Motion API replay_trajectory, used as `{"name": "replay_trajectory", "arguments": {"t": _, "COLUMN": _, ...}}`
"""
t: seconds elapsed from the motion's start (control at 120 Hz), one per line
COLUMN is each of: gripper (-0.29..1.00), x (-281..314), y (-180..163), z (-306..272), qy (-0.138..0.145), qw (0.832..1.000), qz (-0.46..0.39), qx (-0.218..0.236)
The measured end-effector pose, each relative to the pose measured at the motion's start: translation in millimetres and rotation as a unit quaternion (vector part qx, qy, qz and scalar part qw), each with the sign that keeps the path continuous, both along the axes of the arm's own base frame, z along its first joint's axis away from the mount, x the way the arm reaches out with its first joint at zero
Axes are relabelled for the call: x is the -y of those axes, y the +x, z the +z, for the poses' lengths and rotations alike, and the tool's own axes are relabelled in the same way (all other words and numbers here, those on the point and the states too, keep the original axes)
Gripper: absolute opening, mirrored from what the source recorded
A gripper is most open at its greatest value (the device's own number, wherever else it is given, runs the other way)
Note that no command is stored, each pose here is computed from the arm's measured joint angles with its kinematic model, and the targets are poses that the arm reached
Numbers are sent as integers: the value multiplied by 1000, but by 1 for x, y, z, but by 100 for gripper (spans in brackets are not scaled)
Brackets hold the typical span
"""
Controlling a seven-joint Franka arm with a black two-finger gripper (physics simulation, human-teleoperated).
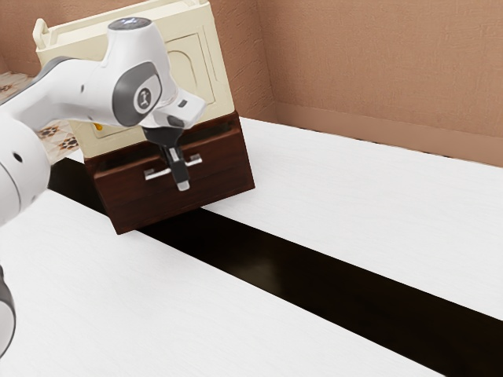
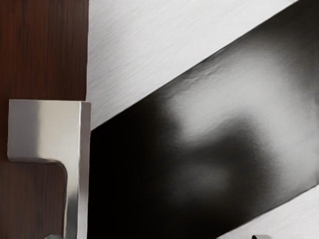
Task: Pull the drawer handle with one arm to open the drawer
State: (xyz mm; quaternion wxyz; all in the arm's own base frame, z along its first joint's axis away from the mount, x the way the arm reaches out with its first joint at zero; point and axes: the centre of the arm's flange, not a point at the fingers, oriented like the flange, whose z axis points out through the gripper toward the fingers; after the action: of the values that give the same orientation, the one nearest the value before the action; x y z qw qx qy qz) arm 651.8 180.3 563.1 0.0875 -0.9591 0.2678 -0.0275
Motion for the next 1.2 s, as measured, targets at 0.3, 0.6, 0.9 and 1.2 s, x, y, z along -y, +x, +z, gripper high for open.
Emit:
{"name": "replay_trajectory", "arguments": {"t": 0.3, "gripper": 47, "x": 17, "y": -9, "z": 4, "qy": -11, "qw": 1000, "qz": 4, "qx": 2}}
{"name": "replay_trajectory", "arguments": {"t": 0.6, "gripper": 48, "x": 35, "y": -16, "z": 7, "qy": -20, "qw": 1000, "qz": 7, "qx": 6}}
{"name": "replay_trajectory", "arguments": {"t": 0.9, "gripper": 50, "x": 57, "y": -24, "z": 3, "qy": -30, "qw": 1000, "qz": 4, "qx": 8}}
{"name": "replay_trajectory", "arguments": {"t": 1.2, "gripper": 45, "x": 72, "y": -32, "z": 6, "qy": -35, "qw": 999, "qz": 7, "qx": 13}}
